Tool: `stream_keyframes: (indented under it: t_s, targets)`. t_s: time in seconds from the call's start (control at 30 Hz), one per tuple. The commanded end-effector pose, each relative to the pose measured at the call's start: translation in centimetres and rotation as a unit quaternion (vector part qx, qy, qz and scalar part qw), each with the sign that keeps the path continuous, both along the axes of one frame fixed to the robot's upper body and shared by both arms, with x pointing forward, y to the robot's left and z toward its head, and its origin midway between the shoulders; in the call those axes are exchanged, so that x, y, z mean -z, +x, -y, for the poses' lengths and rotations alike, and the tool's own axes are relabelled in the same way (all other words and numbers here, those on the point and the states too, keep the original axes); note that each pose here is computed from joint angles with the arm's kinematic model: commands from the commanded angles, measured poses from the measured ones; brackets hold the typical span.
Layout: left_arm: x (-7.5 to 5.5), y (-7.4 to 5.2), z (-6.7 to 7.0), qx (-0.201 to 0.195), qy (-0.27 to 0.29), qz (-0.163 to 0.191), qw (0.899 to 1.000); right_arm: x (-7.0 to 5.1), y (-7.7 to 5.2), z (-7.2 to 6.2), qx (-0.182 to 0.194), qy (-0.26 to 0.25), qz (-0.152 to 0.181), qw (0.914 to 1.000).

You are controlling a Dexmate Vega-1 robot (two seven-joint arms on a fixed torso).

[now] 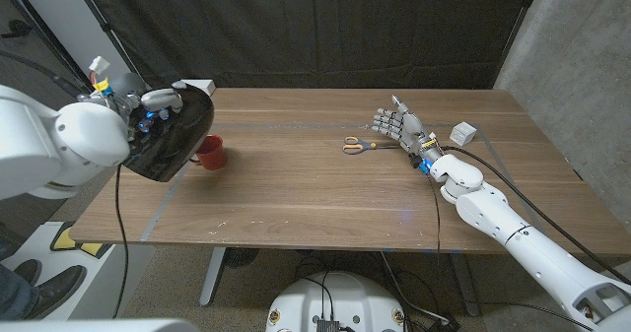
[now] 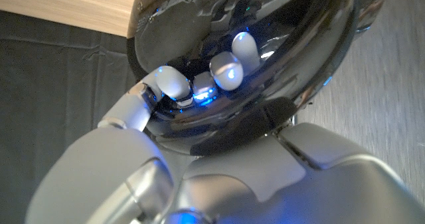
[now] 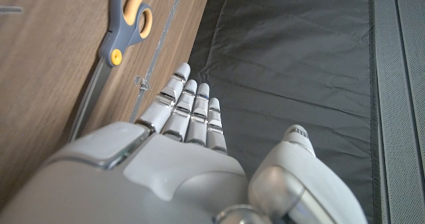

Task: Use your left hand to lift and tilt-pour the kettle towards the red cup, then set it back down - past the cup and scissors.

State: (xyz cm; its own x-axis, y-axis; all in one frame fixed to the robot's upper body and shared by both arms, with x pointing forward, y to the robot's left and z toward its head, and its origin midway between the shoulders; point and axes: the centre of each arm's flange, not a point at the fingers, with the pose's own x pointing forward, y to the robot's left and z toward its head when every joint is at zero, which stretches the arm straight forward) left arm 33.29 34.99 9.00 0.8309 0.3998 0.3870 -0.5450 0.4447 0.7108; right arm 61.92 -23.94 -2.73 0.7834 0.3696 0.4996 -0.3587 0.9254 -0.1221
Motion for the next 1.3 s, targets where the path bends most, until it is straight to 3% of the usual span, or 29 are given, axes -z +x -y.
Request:
stream_keyframes:
  t_s: [0.03,0.27,0.63,0.93,1.03,1.23,1.27,1.3]
  targets:
    - [1.1,-1.0,1.4,0.031,-0.002,0.091,0.995,0.1,-0.5,0.1,0.005,0.004,0.001,1.0]
    - [2.0,0.5,1.8,0.085,-0.021,0.139,0.986,0.2,-0.9,0.3,0.011,0.012,0.005,0.9999]
    - [2.9,4.1,3.3,0.189,-0.037,0.156,0.969,0.2,-1.7,0.5,0.015,0.013,0.011,0.9997]
    - [3.7,6.1,4.5,0.259,-0.05,0.153,0.952,0.5,-1.9,0.6,0.018,0.016,0.008,0.9997]
    - [4.0,6.7,4.8,0.291,-0.057,0.155,0.942,0.4,-1.7,0.4,0.015,0.014,0.009,0.9998]
    - [5.0,7.8,5.6,0.362,-0.101,0.152,0.914,0.1,-1.6,0.1,0.011,0.009,0.011,0.9998]
    - [5.4,8.2,5.8,0.381,-0.113,0.146,0.906,0.1,-1.6,0.1,0.011,0.011,0.011,0.9998]
    - [5.4,8.2,5.8,0.382,-0.113,0.147,0.905,0.1,-1.6,0.1,0.011,0.011,0.011,0.9998]
